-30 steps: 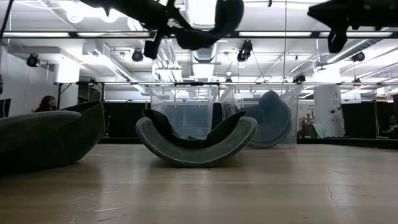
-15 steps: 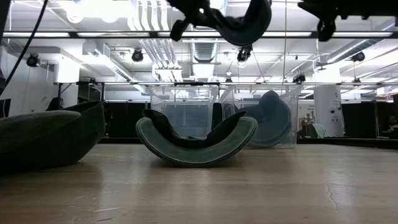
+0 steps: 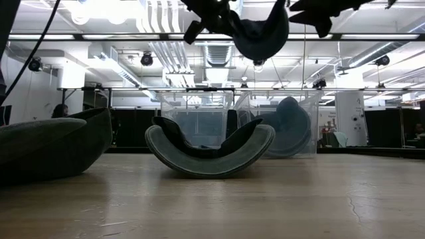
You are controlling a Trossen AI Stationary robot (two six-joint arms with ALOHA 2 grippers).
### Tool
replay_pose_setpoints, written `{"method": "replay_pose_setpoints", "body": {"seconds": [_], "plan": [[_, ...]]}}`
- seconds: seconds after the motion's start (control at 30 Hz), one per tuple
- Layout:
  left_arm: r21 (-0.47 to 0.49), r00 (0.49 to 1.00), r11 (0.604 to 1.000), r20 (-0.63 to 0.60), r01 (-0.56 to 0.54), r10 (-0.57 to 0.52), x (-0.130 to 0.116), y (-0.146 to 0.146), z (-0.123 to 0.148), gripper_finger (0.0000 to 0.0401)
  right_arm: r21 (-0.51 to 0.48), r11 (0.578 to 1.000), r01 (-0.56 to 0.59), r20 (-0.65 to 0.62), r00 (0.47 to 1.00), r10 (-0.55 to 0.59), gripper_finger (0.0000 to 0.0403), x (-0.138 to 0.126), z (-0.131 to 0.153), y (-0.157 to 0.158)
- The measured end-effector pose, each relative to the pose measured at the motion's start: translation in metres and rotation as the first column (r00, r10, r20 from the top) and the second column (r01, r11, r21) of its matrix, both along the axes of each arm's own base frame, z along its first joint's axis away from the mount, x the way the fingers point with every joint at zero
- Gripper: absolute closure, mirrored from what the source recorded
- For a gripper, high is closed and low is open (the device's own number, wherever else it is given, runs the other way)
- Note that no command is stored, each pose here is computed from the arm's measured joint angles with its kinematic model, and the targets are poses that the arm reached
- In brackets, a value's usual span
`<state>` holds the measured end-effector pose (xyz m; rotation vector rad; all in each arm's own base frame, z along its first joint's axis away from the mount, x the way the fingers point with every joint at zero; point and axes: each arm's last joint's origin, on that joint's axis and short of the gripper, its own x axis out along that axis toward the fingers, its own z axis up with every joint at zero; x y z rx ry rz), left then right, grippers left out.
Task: Pick & Place hat
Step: Put the blue cap into the right transparent bin
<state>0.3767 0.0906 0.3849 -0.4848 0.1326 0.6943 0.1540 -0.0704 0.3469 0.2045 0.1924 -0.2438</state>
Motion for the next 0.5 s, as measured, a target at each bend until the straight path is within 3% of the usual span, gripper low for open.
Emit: {"method": "replay_pose_setpoints", "body": {"seconds": [0.17,0.5], "plan": [[0.048,0.997,0.996,-0.021,-0.079,0.08,-0.002,0.0,0.001,0.0395,-0.01,0.998,0.056,-0.052,0.997,-0.056,0.0244,0.017,0.009,-0.011],[0.067,0.989,0.988,-0.039,-0.138,0.141,-0.005,0.0,0.001,0.0395,-0.035,0.973,0.226,-0.151,0.962,-0.229,0.0257,0.04,0.008,-0.028]]}}
